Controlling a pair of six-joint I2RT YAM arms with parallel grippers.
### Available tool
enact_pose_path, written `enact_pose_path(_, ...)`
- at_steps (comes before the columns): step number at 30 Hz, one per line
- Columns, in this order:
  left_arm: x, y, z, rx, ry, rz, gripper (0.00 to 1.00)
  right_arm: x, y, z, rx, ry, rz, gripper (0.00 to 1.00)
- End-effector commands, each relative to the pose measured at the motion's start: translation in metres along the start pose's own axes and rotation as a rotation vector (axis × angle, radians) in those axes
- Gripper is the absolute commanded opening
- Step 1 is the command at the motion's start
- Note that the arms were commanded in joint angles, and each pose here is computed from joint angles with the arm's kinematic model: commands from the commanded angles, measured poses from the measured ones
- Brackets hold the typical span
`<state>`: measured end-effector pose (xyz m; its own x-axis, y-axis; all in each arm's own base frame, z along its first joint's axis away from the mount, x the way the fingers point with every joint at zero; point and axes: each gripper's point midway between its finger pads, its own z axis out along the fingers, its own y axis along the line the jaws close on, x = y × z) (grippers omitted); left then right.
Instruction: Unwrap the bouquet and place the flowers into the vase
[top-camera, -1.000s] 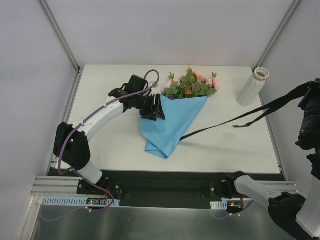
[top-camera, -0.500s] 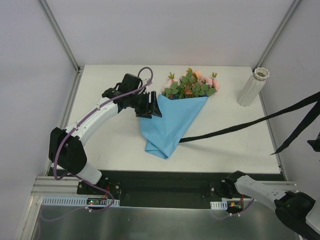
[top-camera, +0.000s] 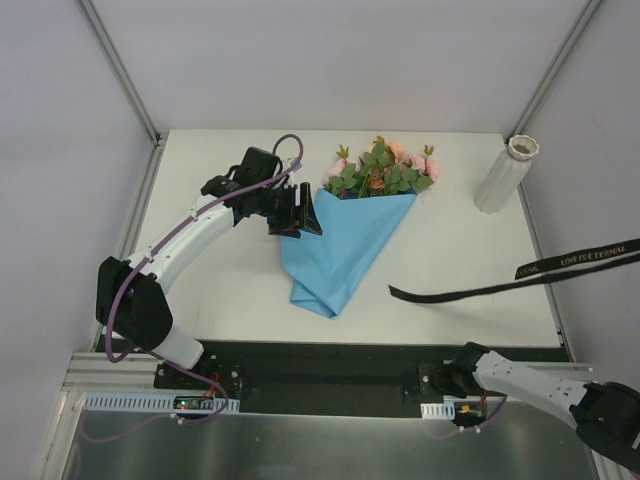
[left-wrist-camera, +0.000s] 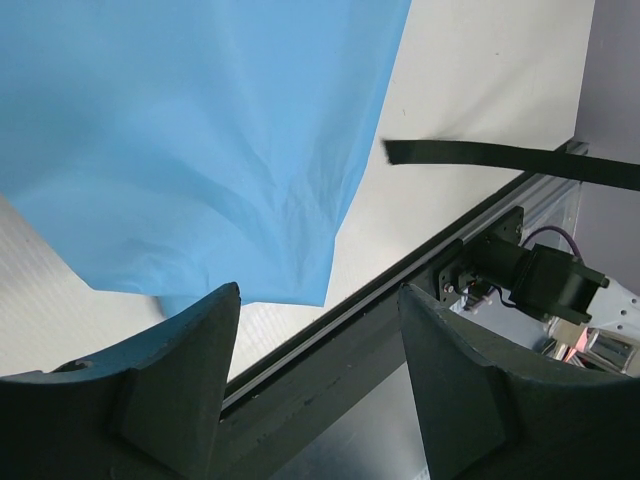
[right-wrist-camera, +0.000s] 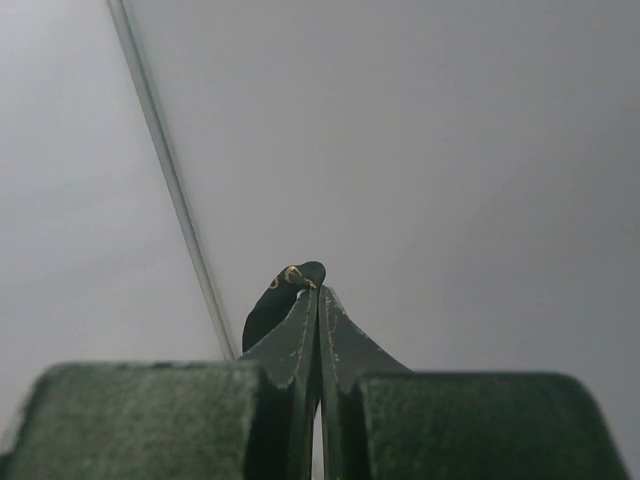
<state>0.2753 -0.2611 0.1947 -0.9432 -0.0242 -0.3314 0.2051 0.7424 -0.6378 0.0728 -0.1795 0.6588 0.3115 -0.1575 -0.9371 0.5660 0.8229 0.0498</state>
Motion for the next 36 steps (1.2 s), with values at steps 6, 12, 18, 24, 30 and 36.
enact_pose_path(6,-0.002,-0.004,-0.01,0.013,-0.015,0.001,0.64,0.071,0.113,-0.009,-0.196,0.146,0.016,0.01)
enact_pose_path(12,0.002,-0.005,-0.011,0.026,-0.004,-0.01,0.66,0.124,0.234,-0.042,-0.348,0.201,-0.089,0.01)
enact_pose_path(18,0.009,-0.003,-0.014,0.02,-0.005,-0.019,0.66,0.175,0.266,-0.051,-0.421,0.3,-0.19,0.01)
enact_pose_path(24,0.014,0.001,-0.018,0.008,-0.016,-0.025,0.66,0.241,0.214,-0.06,-0.281,0.48,-0.203,0.01)
enact_pose_path(30,0.018,0.012,-0.017,-0.041,-0.032,-0.061,0.67,0.318,0.139,-0.098,-0.082,0.671,-0.202,0.01)
enact_pose_path(36,0.021,0.026,-0.015,-0.095,-0.042,-0.148,0.71,0.407,0.127,-0.147,0.027,1.006,-0.105,0.01)
